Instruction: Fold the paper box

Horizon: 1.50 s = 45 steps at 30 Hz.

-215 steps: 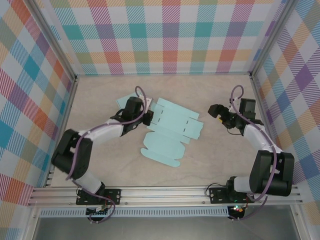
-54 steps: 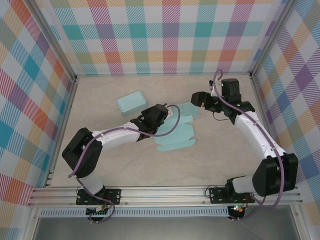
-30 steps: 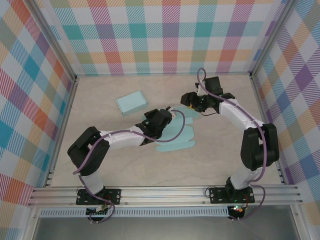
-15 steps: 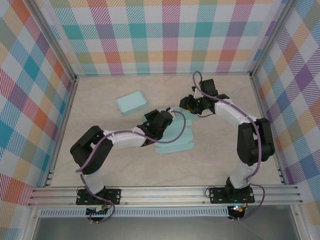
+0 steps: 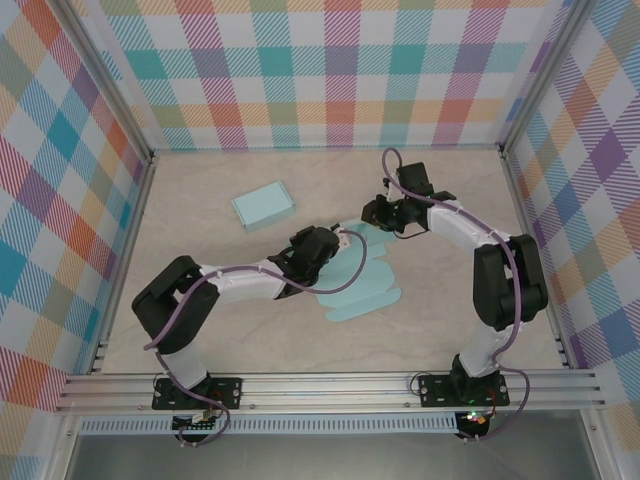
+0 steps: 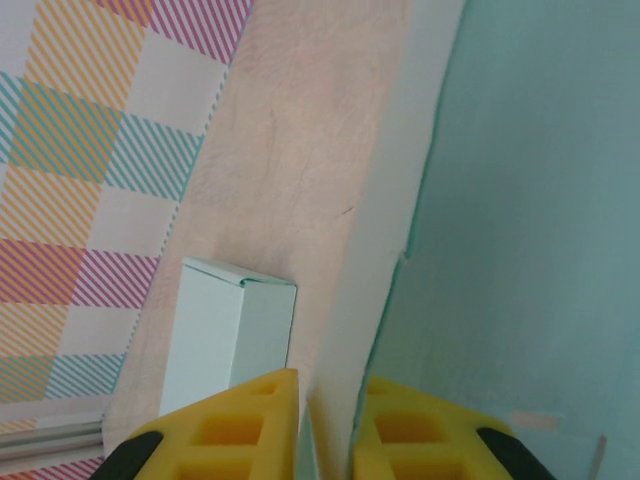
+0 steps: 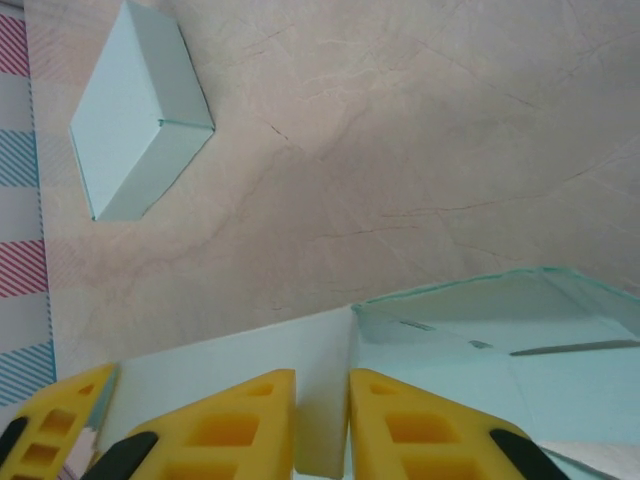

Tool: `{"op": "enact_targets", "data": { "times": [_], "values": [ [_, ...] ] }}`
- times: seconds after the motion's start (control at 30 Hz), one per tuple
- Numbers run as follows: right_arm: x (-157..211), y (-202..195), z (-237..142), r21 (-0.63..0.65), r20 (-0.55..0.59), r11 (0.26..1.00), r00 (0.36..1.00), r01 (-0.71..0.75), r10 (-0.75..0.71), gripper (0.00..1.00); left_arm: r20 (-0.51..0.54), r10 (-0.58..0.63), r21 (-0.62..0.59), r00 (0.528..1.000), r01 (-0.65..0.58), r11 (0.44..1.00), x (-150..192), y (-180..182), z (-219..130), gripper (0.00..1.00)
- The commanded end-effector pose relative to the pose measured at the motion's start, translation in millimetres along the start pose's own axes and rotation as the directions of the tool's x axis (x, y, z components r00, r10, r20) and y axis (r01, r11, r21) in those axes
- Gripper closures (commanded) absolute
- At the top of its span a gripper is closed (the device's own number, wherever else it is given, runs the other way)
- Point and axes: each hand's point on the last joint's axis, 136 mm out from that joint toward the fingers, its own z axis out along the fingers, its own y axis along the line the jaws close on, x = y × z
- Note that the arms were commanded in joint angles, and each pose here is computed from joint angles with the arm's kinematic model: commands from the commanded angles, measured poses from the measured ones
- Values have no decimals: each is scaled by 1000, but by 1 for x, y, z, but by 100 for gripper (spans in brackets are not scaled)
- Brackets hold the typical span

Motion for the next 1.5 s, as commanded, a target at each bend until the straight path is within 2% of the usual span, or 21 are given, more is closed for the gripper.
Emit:
{"op": "enact_targets", "data": {
  "times": [0.0, 0.13, 0.33, 0.47, 0.57, 0.7, 0.87, 1.0, 1.23, 1.47],
  "values": [
    [6, -8, 8, 21, -15, 999, 999, 36, -36, 81, 55, -67, 35, 996, 65, 997, -8, 12, -11, 82],
    [6, -9, 9, 18, -9, 999, 999, 46, -46, 83, 46, -64, 66, 997, 61, 996, -1, 11, -12, 82],
    [3, -9, 9, 18, -2, 998, 998, 65, -65, 83, 17, 5, 87, 1000, -7, 996, 15, 8, -10, 84],
    [0, -8, 8, 21, 7, 997, 997, 81, -81, 84, 17, 37, 78, 999, -39, 996, 18, 12, -11, 99],
    [-3, -4, 6, 14, 14, 996, 996, 92, -93, 83, 32, 49, 45, 998, -51, 998, 15, 18, -11, 100],
    [-7, 1, 0, 9, 29, 994, 994, 106, -106, 76, 76, 68, -36, 995, -66, 997, 6, 31, -11, 100],
    [-9, 4, -12, 27, 48, 993, 992, 113, -115, 58, 138, 109, -123, 984, -92, 988, -6, 42, -14, 100],
    [-10, -1, -32, 41, 94, 994, 990, 99, -102, 53, 168, 151, -179, 974, -121, 976, -9, 44, -14, 100],
    [0, -31, -58, 90, 157, 996, 987, 27, -41, 52, 166, 186, -233, 969, -145, 962, -8, 38, -9, 100],
    [23, -61, -49, 109, 160, 994, 987, 13, -31, 53, 160, 200, -230, 967, -161, 960, -8, 28, -3, 100]
  ]
}}
